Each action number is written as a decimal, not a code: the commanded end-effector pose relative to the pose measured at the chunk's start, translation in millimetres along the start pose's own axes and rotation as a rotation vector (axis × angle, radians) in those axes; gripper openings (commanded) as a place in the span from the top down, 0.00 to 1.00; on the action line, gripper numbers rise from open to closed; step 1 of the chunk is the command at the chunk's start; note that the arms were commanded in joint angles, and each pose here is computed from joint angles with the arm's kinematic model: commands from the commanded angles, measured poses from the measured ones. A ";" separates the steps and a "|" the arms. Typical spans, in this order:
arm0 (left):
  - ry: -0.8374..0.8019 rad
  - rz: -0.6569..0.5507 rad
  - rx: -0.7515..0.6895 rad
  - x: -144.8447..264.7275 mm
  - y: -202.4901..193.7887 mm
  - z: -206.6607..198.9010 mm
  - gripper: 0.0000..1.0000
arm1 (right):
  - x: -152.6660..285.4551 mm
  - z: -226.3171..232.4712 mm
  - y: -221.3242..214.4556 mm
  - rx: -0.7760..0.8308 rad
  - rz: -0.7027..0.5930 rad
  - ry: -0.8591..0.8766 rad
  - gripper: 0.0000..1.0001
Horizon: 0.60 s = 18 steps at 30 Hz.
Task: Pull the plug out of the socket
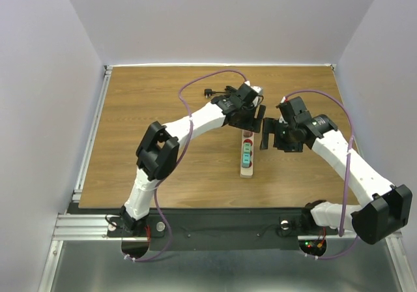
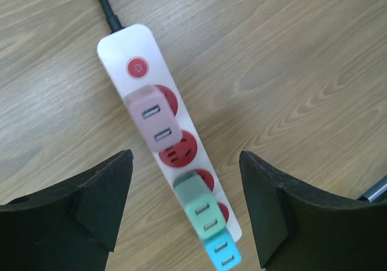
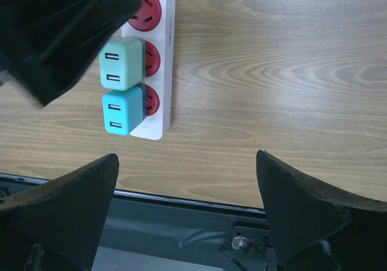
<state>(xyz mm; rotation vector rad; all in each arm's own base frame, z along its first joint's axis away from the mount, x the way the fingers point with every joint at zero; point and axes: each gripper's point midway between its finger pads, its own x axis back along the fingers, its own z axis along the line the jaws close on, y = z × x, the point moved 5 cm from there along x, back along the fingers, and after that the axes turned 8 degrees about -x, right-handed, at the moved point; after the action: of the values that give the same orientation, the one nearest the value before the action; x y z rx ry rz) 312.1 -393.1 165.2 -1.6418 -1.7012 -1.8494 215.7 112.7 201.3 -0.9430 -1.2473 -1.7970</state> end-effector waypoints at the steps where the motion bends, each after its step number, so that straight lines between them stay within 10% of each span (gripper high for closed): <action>1: -0.044 -0.016 -0.016 -12.1 14.1 -12.7 0.18 | 1.6 9.0 5.9 0.042 -0.032 0.050 0.00; 18: 0.029 0.073 0.048 -48.4 -22.1 2.1 0.19 | -6.5 90.5 -55.7 0.238 0.019 0.145 0.00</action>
<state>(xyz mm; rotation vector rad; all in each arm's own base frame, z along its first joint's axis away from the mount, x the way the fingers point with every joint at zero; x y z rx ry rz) 316.8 -400.0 109.4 -1.6183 -1.5795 -1.7961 178.1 200.8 181.1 -0.7435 -1.2913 -1.5279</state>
